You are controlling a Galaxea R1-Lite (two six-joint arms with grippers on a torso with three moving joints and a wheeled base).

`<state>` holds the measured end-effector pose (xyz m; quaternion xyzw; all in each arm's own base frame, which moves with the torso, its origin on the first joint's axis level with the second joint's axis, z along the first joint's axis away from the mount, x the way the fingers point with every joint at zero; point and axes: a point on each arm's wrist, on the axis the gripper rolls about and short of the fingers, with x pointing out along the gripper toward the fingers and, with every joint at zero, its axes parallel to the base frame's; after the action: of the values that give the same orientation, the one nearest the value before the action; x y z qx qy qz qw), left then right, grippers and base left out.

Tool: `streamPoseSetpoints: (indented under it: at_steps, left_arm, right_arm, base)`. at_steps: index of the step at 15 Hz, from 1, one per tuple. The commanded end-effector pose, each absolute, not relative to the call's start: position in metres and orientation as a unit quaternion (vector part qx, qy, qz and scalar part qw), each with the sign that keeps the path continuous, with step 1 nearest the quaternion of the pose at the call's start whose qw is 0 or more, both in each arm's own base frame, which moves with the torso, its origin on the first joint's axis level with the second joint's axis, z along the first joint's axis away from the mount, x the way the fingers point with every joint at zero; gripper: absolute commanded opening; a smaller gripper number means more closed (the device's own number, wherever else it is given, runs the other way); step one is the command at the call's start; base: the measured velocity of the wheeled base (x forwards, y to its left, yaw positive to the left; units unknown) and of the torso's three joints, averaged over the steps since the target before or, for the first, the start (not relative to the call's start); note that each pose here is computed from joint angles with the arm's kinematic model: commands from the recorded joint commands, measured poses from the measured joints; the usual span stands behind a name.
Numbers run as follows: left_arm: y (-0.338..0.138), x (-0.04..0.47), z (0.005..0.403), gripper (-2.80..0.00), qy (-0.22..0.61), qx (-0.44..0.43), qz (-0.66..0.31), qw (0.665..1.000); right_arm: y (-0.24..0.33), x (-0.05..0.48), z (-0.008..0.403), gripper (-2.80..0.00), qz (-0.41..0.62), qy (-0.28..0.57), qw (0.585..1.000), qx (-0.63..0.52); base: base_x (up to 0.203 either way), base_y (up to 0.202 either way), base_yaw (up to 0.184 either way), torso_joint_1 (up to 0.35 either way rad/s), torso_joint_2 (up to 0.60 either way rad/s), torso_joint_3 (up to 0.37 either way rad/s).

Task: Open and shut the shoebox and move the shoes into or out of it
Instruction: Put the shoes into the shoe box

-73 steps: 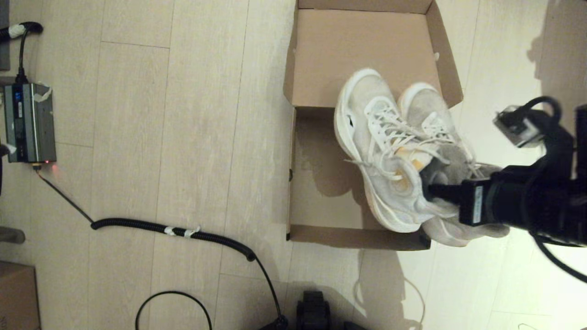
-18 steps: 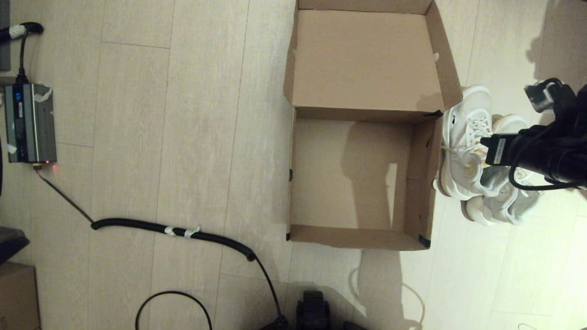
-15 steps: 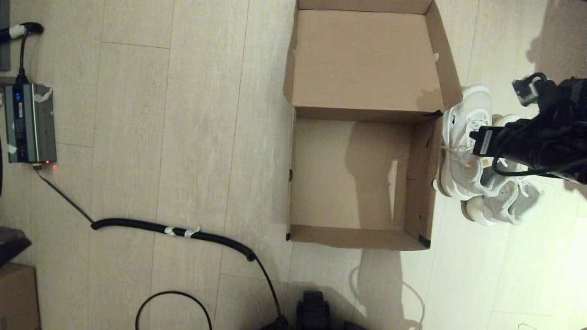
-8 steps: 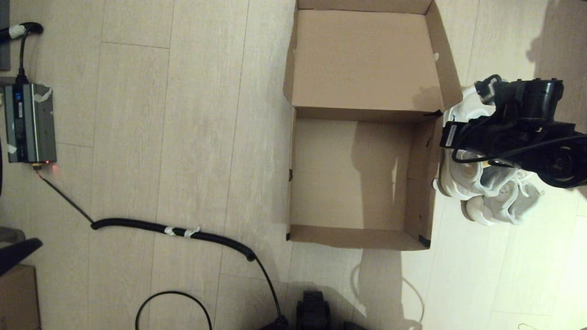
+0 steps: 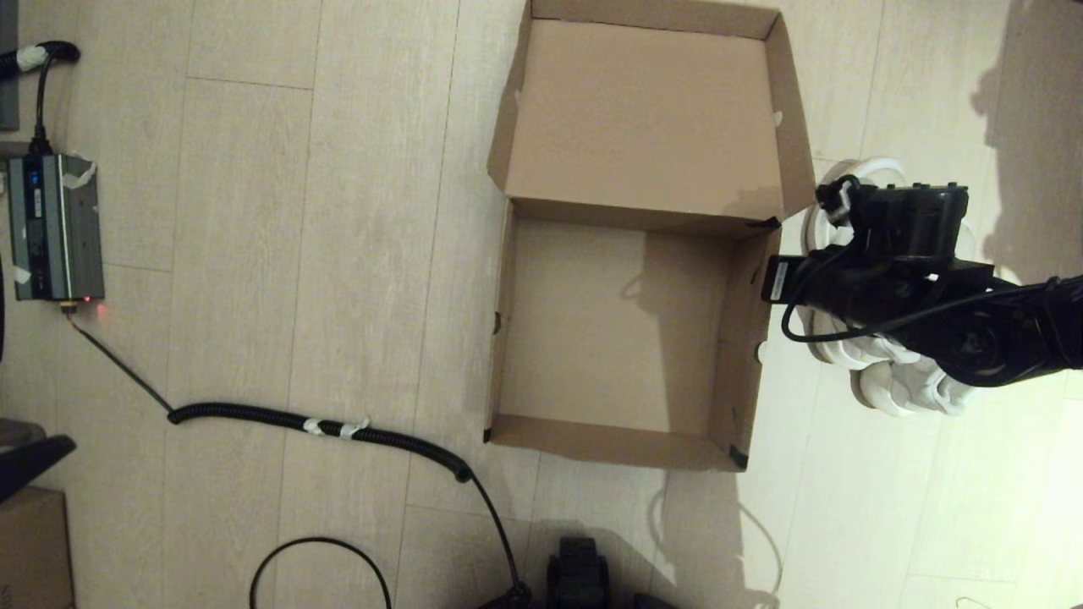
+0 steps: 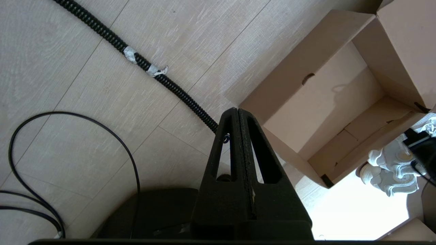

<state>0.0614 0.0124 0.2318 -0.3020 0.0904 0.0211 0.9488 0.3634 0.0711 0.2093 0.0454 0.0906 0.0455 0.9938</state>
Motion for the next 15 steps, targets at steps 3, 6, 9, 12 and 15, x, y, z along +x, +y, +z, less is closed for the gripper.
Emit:
streamPoseSetpoints:
  at_steps: [3, 6, 9, 12, 15]
  left_arm:
    - [0.012, 0.059, 0.232, -2.80, 0.087, -0.303, 0.021, 0.949]
    - [0.012, 0.059, 0.233, -2.80, 0.086, -0.302, 0.018, 0.949]
    - [0.011, 0.058, 0.231, -2.80, 0.087, -0.304, 0.015, 0.949]
    - [0.008, 0.054, 0.232, -2.80, 0.087, -0.304, -0.015, 0.949]
    - [0.008, 0.055, 0.237, -2.80, 0.084, -0.302, -0.031, 0.949]
  right_arm:
    - [0.068, 0.338, 0.220, -2.80, 0.028, 0.081, 0.996, 0.036]
    - [0.044, 0.293, 0.255, -2.80, -0.002, 0.048, 0.998, 0.035]
    - [0.007, 0.261, 0.260, 0.00, -0.118, 0.078, 0.990, 0.020]
    - [-0.020, 0.257, 0.242, 0.00, -0.180, 0.110, 0.977, 0.022]
    - [-0.034, 0.270, 0.221, 0.00, -0.203, 0.140, 0.968, 0.057]
  base:
    - [0.000, 0.000, 0.000, 0.000, 0.00, 0.000]
    - [0.000, 0.000, 0.000, 0.000, 0.00, 0.000]
    - [0.000, 0.000, 0.000, 0.000, 0.00, 0.000]
    - [0.000, 0.000, 0.000, 0.000, 0.00, 0.000]
    - [0.000, 0.000, 0.000, 0.000, 0.00, 0.000]
